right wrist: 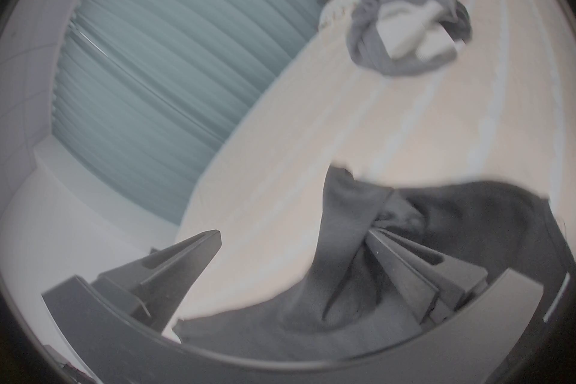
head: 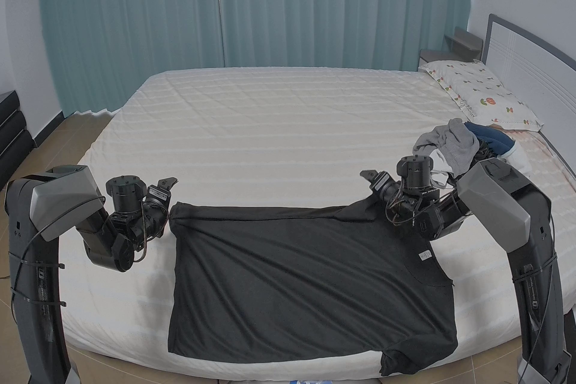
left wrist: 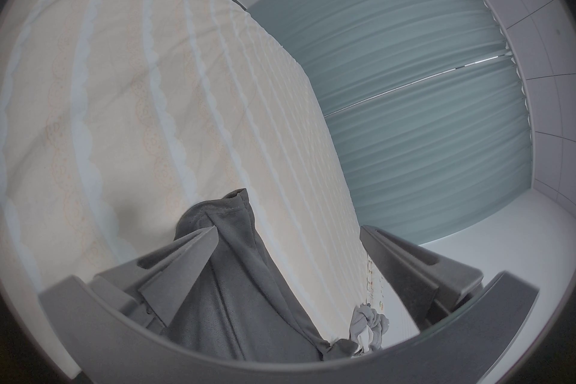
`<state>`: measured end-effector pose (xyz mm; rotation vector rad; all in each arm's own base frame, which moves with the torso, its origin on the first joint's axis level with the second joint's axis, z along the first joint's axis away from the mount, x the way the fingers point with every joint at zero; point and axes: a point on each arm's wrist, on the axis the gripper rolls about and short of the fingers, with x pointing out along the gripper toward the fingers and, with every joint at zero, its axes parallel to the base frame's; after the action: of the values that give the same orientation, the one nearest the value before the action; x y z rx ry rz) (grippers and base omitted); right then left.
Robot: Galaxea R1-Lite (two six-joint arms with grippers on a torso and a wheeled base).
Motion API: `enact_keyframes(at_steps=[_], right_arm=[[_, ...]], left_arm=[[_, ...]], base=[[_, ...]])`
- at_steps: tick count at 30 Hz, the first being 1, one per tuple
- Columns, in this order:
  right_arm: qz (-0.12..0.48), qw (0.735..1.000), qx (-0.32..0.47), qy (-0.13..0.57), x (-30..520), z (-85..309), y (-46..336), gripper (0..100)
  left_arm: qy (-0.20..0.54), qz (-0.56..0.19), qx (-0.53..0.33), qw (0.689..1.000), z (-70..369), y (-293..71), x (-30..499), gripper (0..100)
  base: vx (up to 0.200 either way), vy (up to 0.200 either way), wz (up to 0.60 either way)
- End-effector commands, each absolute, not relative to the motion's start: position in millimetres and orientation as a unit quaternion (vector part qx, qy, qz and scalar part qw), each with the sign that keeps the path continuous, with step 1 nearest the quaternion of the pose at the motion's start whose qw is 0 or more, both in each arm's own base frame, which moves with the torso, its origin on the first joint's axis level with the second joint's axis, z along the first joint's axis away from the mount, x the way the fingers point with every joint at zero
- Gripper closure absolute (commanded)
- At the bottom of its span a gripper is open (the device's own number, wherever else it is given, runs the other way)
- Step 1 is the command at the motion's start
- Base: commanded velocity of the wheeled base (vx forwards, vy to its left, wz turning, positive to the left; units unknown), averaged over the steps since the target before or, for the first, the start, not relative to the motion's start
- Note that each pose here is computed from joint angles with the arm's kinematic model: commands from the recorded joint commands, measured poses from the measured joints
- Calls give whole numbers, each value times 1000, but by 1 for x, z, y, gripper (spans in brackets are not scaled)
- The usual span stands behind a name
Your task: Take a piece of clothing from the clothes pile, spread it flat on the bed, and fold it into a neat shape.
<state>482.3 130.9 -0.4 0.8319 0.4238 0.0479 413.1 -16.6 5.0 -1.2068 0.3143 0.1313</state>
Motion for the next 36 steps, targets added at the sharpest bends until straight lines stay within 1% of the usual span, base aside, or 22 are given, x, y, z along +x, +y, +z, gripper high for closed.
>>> enact_keyframes(at_steps=[1,5,7,11,13,15,17,18,20,22,28,29,32,34,36], right_arm=[[10,902,419,100,514,-11,117,0],[12,903,420,90,517,-5,113,0],[8,908,410,89,519,-7,106,0],[2,914,395,96,518,-11,99,0],[3,916,384,113,512,-11,92,0],[21,915,382,129,501,0,90,0],[25,914,382,136,497,2,90,0],[39,911,382,154,485,11,91,0],[44,909,381,164,479,14,93,0],[51,906,374,190,461,17,100,0],[84,902,373,202,449,31,107,0],[99,897,371,218,448,23,116,0],[93,891,365,255,449,0,129,0],[92,889,362,265,451,-5,134,0],[86,884,359,287,455,-20,141,0]], left_arm=[[147,62,-565,810,4,-17,413,0],[147,62,-564,810,4,-17,413,0],[147,62,-564,810,4,-17,413,0],[147,62,-564,810,4,-17,413,0],[146,62,-563,811,4,-17,413,0],[147,63,-563,811,4,-17,413,0],[147,63,-563,811,4,-17,413,0],[147,63,-563,811,4,-18,413,0],[147,63,-563,811,4,-18,413,0],[148,63,-563,811,4,-18,413,0],[147,62,-562,812,4,-18,414,0],[147,62,-561,812,4,-18,413,0],[148,63,-561,812,3,-18,413,0],[147,62,-560,813,3,-18,413,0],[148,62,-560,813,3,-19,413,0]], base=[[0,0,0],[0,0,0],[0,0,0],[0,0,0],[0,0,0],[0,0,0],[0,0,0],[0,0,0],[0,0,0],[0,0,0],[0,0,0],[0,0,0],[0,0,0],[0,0,0],[0,0,0]])
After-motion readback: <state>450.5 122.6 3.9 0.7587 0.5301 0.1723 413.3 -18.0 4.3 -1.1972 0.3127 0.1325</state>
